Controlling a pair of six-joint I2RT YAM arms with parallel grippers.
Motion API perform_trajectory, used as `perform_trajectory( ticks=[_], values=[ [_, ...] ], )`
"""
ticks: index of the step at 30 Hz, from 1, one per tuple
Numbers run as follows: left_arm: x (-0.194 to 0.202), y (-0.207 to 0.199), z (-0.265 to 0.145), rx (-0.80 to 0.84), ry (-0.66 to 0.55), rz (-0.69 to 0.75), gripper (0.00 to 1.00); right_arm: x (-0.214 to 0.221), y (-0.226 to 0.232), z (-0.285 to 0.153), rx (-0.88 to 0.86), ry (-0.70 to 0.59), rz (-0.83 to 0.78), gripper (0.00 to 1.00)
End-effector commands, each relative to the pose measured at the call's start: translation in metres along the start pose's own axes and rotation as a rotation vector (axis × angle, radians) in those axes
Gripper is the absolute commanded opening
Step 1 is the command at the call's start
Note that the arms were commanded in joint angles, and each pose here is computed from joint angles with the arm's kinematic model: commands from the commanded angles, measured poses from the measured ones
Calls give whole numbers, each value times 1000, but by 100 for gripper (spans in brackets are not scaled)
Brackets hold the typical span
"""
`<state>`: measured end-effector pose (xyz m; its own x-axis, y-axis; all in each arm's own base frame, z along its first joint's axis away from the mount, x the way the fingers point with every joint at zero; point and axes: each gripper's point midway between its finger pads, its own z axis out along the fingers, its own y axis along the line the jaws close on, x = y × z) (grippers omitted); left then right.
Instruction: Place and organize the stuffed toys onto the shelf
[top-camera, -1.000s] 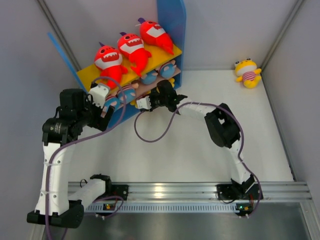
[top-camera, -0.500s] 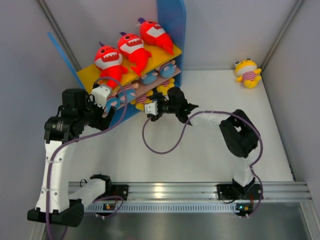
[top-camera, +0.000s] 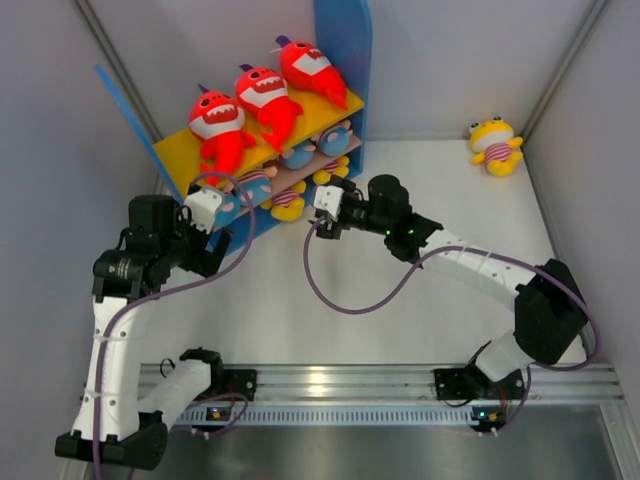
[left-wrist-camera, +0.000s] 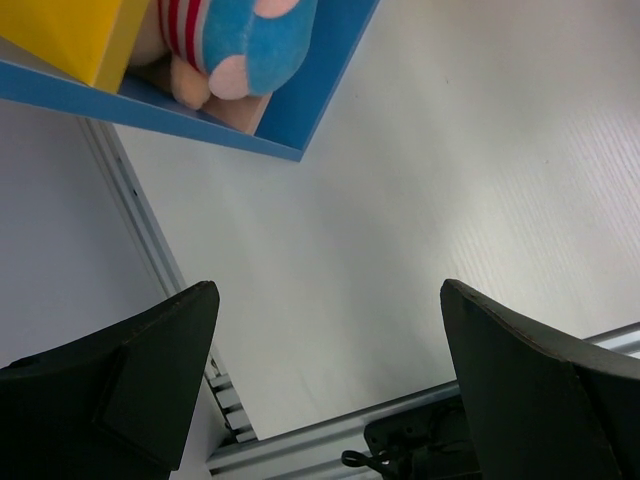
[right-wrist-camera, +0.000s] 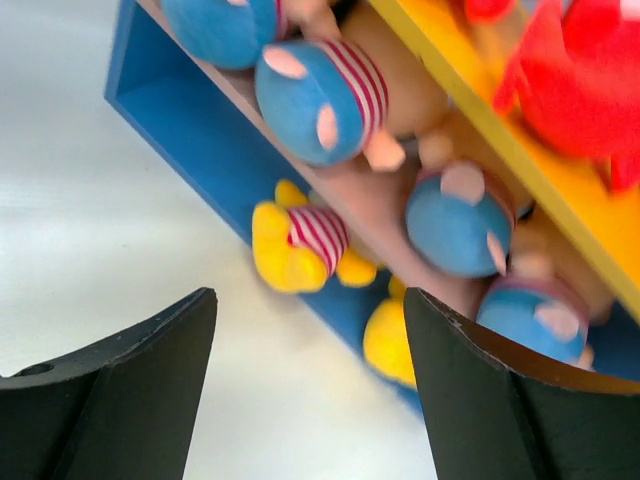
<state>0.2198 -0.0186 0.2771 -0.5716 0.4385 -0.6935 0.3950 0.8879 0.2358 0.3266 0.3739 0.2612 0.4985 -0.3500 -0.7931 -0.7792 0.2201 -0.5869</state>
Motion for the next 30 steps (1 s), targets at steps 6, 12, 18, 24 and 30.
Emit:
perform_trajectory(
  ticks=[6,12,18,24,30],
  values=[
    [34,-14,22,39,84,-31,99,57,-36,-57,346,231,412,76],
    [41,-9,13,-14,74,-51,99,88,-54,-79,535,365,537,76],
    [55,-16,20,14,102,-52,99,111,-77,-113,710,489,573,76],
    [49,-7,12,-36,84,-41,99,146,-123,-161,951,478,826,77],
    [52,-10,15,-18,93,-36,99,202,-196,-230,1189,527,902,77]
  ],
)
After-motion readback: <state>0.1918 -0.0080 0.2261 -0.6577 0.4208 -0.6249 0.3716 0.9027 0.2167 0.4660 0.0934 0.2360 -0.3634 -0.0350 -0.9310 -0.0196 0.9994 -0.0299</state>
